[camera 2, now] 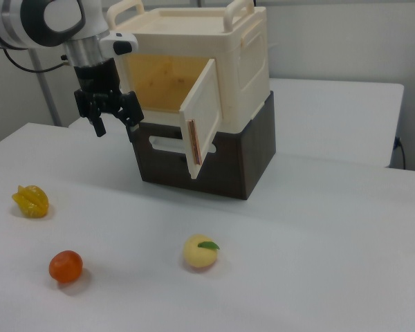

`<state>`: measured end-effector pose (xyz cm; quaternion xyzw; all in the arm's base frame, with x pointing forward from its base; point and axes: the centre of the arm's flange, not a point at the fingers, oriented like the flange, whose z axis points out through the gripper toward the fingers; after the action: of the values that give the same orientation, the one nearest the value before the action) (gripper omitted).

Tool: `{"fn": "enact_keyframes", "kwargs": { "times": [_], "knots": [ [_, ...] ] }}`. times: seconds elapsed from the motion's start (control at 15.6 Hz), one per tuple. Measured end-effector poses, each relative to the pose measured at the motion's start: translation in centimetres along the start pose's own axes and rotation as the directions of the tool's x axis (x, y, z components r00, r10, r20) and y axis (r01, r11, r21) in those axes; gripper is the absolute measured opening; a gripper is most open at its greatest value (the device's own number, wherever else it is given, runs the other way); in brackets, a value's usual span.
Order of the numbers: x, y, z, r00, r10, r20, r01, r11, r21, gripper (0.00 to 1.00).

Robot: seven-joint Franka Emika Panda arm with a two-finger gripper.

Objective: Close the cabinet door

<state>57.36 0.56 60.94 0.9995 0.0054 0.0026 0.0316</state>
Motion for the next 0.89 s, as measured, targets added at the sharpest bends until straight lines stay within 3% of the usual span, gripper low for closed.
{"fn": "enact_keyframes", "kwargs": {
  "times": [0.64, 0.89],
  "knots": [
    [0.15, -0.03, 0.44, 1.0, -0.003, 0.008, 0.003, 1.0, -0.009, 1.0],
    [0.21, -0.09, 0.57, 0.999, -0.042, 0.011, 0.042, 0.999, -0.01, 0.9]
  ]
}}
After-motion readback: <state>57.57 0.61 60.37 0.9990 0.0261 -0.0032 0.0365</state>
